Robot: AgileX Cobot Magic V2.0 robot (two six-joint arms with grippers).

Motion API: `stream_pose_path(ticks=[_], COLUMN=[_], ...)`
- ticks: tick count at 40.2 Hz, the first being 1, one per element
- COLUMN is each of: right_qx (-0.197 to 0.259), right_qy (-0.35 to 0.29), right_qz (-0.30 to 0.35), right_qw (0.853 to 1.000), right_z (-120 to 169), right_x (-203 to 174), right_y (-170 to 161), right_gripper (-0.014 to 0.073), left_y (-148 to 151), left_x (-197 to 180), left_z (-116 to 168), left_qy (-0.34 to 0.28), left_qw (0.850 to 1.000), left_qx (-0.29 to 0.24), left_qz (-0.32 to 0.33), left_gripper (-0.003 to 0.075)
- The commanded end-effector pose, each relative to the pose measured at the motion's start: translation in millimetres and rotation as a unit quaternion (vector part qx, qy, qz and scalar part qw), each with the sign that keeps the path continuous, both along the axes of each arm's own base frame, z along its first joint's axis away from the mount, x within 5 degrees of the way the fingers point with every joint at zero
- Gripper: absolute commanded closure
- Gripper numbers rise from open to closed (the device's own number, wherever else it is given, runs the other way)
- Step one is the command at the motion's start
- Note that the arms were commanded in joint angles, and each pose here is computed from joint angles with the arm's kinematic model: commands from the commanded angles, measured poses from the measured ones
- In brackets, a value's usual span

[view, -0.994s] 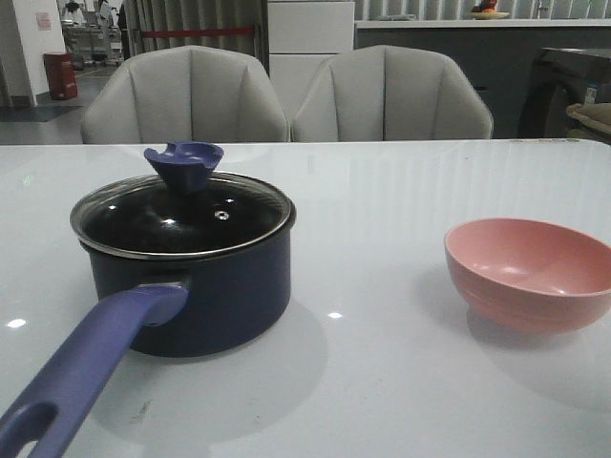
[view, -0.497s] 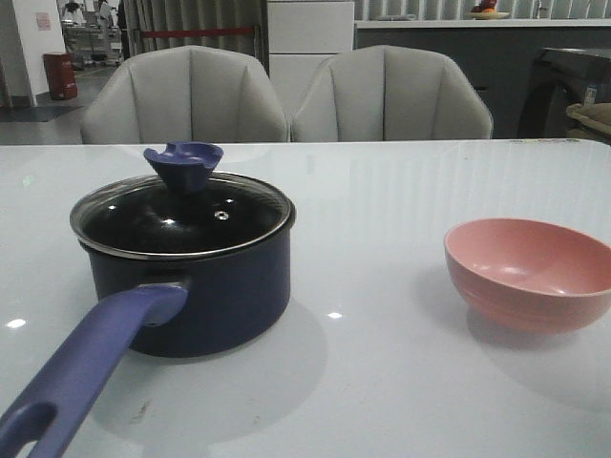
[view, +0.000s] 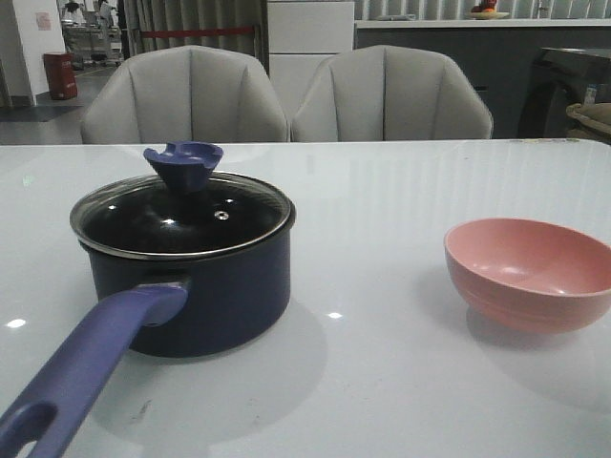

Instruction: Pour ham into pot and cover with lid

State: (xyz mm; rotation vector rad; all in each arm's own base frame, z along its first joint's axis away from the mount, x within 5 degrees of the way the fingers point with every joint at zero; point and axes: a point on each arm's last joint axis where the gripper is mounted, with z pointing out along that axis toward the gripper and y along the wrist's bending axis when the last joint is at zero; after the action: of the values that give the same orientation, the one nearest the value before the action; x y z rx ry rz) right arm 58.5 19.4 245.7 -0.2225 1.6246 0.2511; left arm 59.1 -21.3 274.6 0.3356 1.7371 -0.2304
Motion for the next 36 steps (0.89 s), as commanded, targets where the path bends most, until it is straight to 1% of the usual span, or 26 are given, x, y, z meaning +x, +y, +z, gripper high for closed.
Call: stream_pose_path(ticks=[1,6,10,14,17,19,23,28,33,36], right_qx=[0.011,0.011,0.011,0.011,0.011,0.011,0.011,0.011,0.011,0.011], right_qy=[-0.047,-0.047,-0.047,-0.047,-0.047,-0.047,-0.047,-0.047,-0.047,-0.047], right_qz=[-0.008,-0.008,-0.008,-0.008,-0.008,-0.008,-0.008,-0.008,-0.008,-0.008], right_qw=[0.999,0.999,0.999,0.999,0.999,0.999,0.999,0.999,0.999,0.999], right_z=[15.8,15.8,15.8,15.8,15.8,15.8,15.8,15.8,15.8,15.8], right_x=[0.0,0.0,0.0,0.0,0.0,0.0,0.0,0.0,0.0,0.0], right_y=[-1.5,-1.5,-1.5,-1.5,-1.5,-1.5,-1.5,-1.5,-1.5,-1.5], right_gripper=[0.0437,0.0437,0.0437,0.0437,0.0437,0.0437,0.0437,0.0437,0.0437,0.0437], left_y=[-0.4,-0.1,3.9,9.0,12.6,14.4,15.5,15.4,15.0,15.1], left_x=[0.8,1.1,-1.0,-3.1,-4.6,-5.2,-6.1,-6.4,-4.6,-4.4], left_z=[15.2,10.8,3.8,-5.0,-14.2,-22.5,-37.4,-54.9,-65.6,-67.2], left_qy=[-0.045,-0.042,-0.051,-0.094,-0.136,-0.157,-0.167,-0.163,-0.165,-0.157], left_qw=[0.999,0.999,0.998,0.992,0.983,0.977,0.975,0.977,0.978,0.979], left_qx=[-0.019,-0.017,-0.028,-0.053,-0.082,-0.091,-0.089,-0.068,-0.058,-0.056], left_qz=[0.000,0.003,0.030,0.069,0.097,0.110,0.118,0.118,0.116,0.117], left_gripper=[0.0587,0.0587,0.0587,0.0587,0.0587,0.0587,0.0587,0.0587,0.0587,0.0587])
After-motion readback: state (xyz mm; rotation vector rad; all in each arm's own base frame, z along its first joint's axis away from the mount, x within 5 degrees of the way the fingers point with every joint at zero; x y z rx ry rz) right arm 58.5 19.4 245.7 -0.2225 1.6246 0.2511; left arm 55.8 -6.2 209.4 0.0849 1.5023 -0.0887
